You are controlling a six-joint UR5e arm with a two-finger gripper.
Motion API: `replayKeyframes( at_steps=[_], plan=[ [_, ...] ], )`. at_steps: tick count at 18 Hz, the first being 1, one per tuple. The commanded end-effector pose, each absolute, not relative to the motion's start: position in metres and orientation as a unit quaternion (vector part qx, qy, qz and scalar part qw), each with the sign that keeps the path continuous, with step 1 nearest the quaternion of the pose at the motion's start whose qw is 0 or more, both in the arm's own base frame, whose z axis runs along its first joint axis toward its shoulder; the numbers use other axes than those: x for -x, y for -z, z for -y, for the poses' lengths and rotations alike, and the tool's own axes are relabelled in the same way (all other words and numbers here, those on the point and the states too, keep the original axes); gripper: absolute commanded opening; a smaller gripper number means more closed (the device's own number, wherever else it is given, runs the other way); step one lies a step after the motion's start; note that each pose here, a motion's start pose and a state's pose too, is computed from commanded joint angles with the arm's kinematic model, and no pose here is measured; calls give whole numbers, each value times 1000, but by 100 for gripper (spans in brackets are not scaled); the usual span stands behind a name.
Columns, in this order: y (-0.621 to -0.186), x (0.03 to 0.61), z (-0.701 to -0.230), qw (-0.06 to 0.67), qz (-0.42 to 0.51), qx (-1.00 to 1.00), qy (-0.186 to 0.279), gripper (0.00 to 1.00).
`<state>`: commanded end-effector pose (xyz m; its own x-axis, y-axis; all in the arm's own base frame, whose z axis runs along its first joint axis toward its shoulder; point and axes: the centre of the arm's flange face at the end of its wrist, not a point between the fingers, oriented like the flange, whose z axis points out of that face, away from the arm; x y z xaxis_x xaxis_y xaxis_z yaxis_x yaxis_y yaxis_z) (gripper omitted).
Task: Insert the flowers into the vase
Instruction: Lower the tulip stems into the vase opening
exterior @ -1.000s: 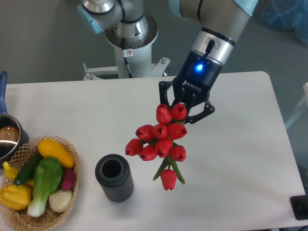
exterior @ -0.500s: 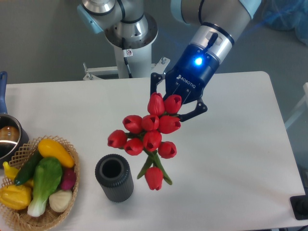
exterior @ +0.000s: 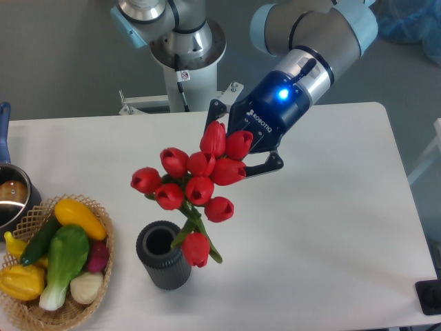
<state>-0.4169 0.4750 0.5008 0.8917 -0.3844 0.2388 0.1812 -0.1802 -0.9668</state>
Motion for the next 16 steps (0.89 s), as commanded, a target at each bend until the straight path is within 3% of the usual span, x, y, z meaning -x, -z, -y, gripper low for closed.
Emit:
replayKeyframes(
  at_steps=[16],
  plan=[
    [-479, 402, -511, 653, -128, 709, 233, 0]
  ],
)
